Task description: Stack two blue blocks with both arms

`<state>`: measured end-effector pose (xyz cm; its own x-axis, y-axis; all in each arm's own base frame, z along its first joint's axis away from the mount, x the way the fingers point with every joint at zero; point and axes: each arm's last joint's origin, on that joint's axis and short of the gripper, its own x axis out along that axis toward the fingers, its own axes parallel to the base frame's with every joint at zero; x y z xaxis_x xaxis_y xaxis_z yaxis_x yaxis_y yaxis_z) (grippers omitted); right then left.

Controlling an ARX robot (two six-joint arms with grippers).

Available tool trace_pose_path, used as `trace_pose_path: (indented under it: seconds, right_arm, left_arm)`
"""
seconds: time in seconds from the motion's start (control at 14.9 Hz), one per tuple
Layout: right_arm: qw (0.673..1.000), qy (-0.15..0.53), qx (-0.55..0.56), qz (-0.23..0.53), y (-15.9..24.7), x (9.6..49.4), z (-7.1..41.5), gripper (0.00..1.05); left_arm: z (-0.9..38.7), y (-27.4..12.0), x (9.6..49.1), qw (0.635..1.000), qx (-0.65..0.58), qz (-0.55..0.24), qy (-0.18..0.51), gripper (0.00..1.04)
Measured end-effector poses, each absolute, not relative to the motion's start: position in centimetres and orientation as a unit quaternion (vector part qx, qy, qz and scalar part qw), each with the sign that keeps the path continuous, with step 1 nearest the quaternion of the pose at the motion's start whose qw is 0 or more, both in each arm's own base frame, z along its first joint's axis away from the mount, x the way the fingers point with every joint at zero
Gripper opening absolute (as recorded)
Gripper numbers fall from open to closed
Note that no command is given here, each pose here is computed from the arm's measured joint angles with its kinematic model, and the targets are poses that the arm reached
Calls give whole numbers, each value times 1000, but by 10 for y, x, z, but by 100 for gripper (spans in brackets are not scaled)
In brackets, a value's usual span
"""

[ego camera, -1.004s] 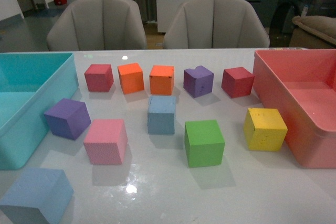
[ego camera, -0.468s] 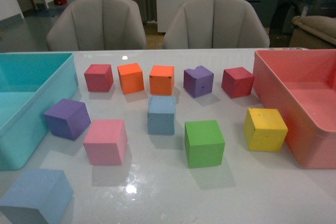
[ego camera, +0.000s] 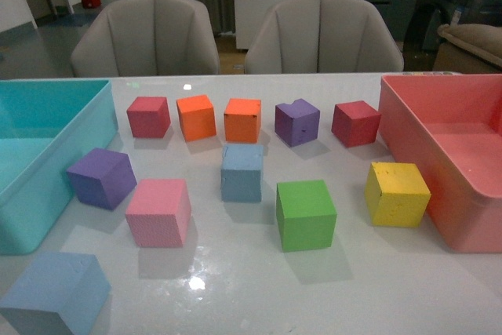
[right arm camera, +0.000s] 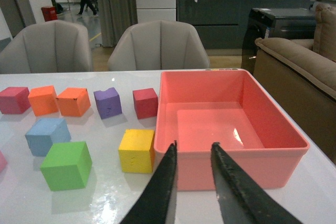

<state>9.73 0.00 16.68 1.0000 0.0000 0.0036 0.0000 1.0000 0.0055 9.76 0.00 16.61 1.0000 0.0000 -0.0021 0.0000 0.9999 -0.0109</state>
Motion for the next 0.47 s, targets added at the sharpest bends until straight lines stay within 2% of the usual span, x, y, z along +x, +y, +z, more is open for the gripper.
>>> trace_pose_path:
  seconds: [0.4,0.47]
  right_arm:
    - [1000,-2,3,0,0,97,167,93]
    - [1000,-2,3,0,0,97,167,100]
  left_arm:
    - [166,0,98,1000,-5,0,1,98]
    - [166,0,98,1000,-5,0,1,98]
